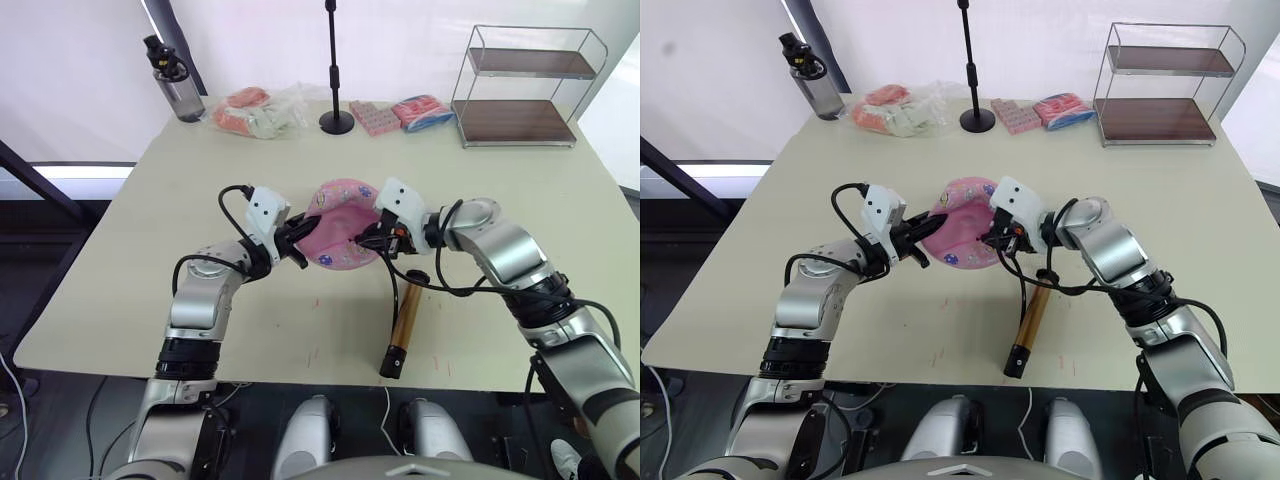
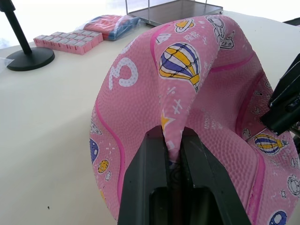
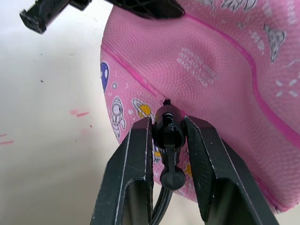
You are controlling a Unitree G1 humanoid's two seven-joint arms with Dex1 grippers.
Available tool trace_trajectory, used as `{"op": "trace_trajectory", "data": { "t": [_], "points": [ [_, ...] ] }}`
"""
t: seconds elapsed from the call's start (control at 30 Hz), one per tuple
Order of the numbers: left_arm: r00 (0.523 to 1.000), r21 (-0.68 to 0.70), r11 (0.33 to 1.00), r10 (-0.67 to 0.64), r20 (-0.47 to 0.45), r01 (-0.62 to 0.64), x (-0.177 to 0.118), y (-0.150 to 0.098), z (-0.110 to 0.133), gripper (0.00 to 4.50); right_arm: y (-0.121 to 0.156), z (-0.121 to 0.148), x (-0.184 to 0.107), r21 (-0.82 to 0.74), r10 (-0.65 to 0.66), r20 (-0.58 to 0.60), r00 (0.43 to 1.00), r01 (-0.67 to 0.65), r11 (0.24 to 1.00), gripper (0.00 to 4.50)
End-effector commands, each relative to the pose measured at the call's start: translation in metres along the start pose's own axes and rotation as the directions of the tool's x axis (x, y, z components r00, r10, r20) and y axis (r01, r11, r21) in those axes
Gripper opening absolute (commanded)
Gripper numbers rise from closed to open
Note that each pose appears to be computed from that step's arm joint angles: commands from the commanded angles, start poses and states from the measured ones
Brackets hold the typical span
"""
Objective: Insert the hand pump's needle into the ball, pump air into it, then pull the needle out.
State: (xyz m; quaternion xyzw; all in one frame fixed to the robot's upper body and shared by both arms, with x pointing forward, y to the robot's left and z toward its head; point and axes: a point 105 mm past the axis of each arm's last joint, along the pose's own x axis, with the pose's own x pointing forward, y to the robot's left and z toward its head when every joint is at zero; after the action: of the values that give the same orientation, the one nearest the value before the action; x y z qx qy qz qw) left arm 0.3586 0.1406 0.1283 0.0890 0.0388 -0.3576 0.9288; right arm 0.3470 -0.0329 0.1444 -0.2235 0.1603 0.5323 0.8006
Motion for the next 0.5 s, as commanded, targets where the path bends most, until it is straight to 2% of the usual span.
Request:
{"op": "trace_trajectory", "data": {
  "t": [0.03,0.1,0.5],
  "points": [
    [0.991,-0.072,0.995,-0.072,-0.113,0.064,0.004,-0.020,-0.036,0.00,-0.002,0.005,-0.002,-0.009,-0.008,-0.002,1.000,0.008,1.000,0.59],
    [0.991,-0.072,0.995,-0.073,-0.113,0.065,0.004,-0.021,-0.036,0.00,-0.002,0.006,-0.002,-0.008,-0.010,0.000,1.000,0.010,1.000,0.39],
    [0.991,-0.082,0.994,-0.076,-0.112,0.067,0.005,-0.022,-0.037,0.00,0.005,0.008,0.008,-0.043,0.018,-0.043,0.999,-0.020,0.999,0.39]
  ]
}}
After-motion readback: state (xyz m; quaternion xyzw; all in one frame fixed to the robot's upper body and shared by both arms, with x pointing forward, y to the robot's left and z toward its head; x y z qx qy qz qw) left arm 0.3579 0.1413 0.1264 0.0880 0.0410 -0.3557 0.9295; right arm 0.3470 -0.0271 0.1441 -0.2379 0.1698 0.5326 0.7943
